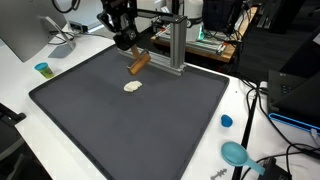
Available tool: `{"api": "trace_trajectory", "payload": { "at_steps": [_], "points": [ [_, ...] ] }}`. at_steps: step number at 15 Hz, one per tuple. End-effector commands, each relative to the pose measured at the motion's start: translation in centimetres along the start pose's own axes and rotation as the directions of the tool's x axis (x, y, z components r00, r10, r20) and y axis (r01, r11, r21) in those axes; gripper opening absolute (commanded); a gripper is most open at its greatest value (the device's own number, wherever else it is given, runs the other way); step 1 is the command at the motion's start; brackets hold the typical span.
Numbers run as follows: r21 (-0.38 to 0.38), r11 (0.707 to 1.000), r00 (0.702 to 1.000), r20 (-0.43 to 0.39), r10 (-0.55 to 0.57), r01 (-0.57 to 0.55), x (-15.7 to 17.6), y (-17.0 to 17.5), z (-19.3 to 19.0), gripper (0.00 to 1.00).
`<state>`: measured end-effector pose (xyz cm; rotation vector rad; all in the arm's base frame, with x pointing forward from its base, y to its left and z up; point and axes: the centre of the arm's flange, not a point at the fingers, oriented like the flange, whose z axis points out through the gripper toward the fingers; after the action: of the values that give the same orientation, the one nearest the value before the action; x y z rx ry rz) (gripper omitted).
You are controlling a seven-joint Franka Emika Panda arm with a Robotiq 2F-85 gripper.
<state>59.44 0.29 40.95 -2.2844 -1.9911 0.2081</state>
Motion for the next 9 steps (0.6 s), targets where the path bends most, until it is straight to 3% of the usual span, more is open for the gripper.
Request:
{"api": "trace_trajectory", "payload": {
  "at_steps": [1, 5, 6, 9],
  "points": [
    [0.01, 1.0, 1.0, -0.027, 0.006, -0.006, 0.3, -0.7, 0.8, 0.46],
    [0.019, 1.0, 0.999, -0.042, 0.009, -0.008, 0.6, -1.8, 1.4, 0.46],
    [0.018, 1.0, 0.999, -0.042, 0.009, -0.009, 0.6, -1.8, 1.4, 0.21],
    [-0.007, 0.998, 0.998, -0.029, 0.061, -0.061, 0.3, -1.3, 2.5, 0.21]
  ]
}}
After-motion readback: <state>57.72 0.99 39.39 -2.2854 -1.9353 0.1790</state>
